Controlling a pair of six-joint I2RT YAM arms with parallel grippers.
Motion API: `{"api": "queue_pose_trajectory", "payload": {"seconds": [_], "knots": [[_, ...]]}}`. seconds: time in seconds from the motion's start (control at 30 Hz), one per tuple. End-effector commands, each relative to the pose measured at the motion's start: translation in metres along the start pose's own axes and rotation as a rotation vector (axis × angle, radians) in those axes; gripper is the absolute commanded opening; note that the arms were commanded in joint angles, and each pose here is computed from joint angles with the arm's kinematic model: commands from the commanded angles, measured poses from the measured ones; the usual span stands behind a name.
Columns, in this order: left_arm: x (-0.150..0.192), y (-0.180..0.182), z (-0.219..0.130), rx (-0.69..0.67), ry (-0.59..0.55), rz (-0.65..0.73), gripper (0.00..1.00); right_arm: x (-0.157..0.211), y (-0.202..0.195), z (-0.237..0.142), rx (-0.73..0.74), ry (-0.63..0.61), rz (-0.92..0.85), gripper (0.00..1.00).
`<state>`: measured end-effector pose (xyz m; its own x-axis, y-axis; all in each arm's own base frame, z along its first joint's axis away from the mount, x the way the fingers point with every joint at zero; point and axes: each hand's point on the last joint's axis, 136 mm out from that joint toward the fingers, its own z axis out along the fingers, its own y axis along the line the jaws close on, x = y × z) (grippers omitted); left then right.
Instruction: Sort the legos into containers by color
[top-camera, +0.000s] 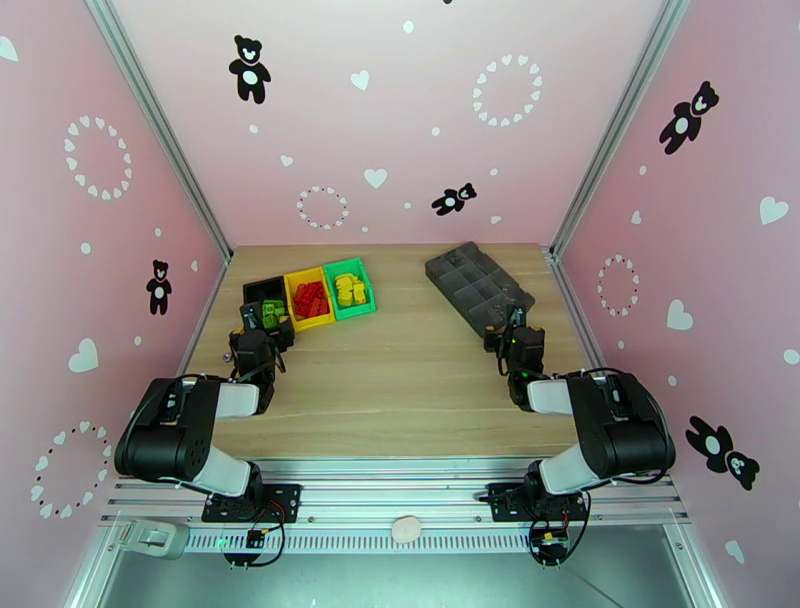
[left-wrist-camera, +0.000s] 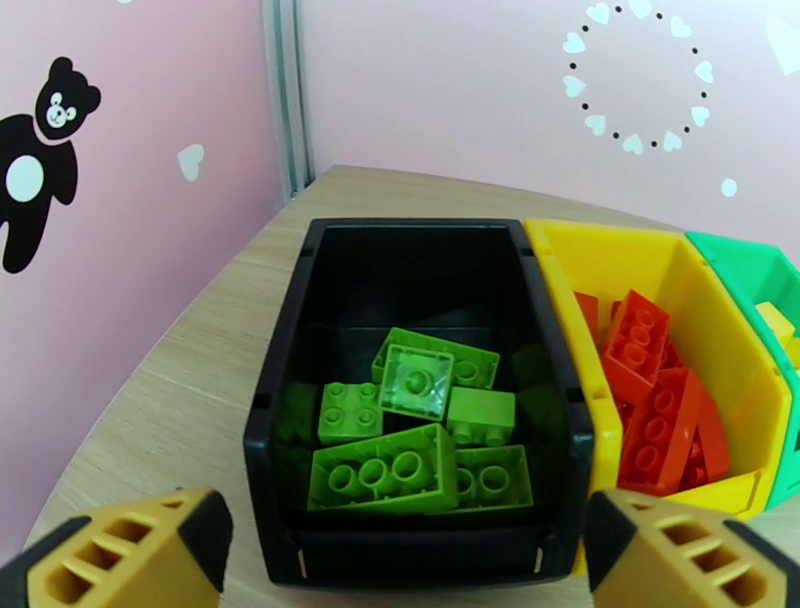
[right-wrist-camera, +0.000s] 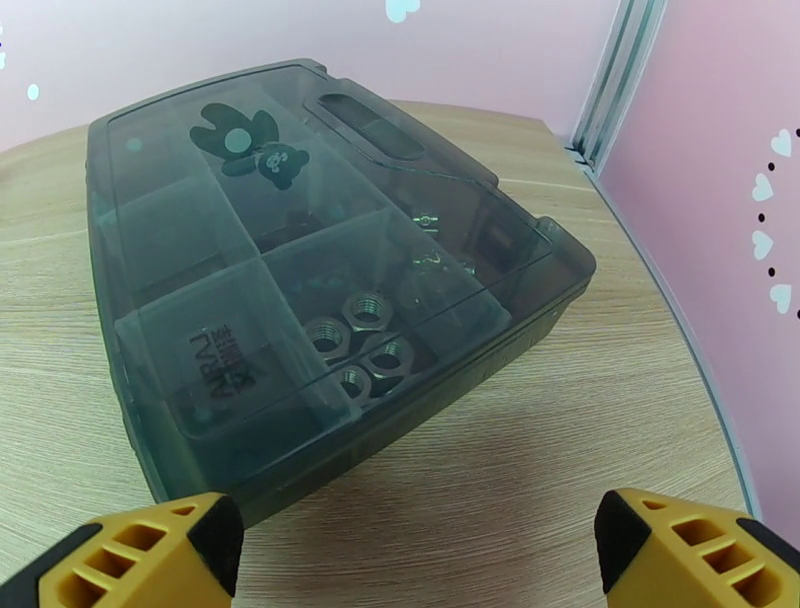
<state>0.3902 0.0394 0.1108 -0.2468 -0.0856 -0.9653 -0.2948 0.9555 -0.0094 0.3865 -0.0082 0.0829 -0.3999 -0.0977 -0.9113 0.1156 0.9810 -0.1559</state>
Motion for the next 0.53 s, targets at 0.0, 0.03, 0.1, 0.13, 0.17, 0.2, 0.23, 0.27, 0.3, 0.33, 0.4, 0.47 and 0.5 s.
{"api": "queue_pose_trajectory", "payload": {"seconds": [0.0,0.03,0.1,0.13,0.17,0.2,0.23,0.27,0.3,0.33,0.4,0.47,0.5], "knots": [[-0.003,0.0,0.0,0.011,-0.016,-0.021,0.98,-0.008,-0.001,0.003,-0.002,-0.016,0.014,0.99],[-0.003,0.0,0.0,0.012,-0.017,-0.022,0.98,-0.008,-0.001,0.003,-0.002,-0.015,0.014,0.99],[-0.003,0.0,0.0,0.012,-0.015,-0.022,0.98,-0.008,-0.001,0.003,-0.002,-0.015,0.014,0.99],[-0.003,0.0,0.0,0.012,-0.016,-0.022,0.99,-0.008,-0.001,0.002,-0.002,-0.015,0.013,0.99],[-0.003,0.0,0.0,0.012,-0.016,-0.022,0.98,-0.008,0.0,0.002,-0.003,-0.016,0.014,0.99],[-0.003,0.0,0.0,0.011,-0.017,-0.022,0.99,-0.008,0.0,0.003,-0.003,-0.013,0.013,0.99],[-0.004,0.0,0.0,0.012,-0.017,-0.023,0.99,-0.009,0.001,0.004,-0.012,-0.012,0.01,0.99],[-0.003,0.0,0.0,0.012,-0.015,-0.022,0.98,-0.008,0.003,0.005,-0.026,-0.006,0.004,0.99],[-0.003,0.0,0.0,0.012,-0.015,-0.022,0.98,-0.008,0.006,0.006,-0.044,-0.001,0.003,0.99],[-0.003,0.0,0.0,0.012,-0.016,-0.022,0.98,-0.007,0.008,0.007,-0.061,0.005,0.0,0.99],[-0.004,0.0,0.0,0.012,-0.018,-0.022,0.99,-0.008,0.008,0.006,-0.066,-0.001,0.002,0.99],[-0.004,0.0,0.0,0.012,-0.018,-0.022,0.98,-0.008,0.01,0.005,-0.076,-0.006,-0.003,0.99],[-0.003,0.0,0.0,0.013,-0.016,-0.021,0.98,-0.009,0.011,0.004,-0.082,-0.006,-0.004,0.99]]}}
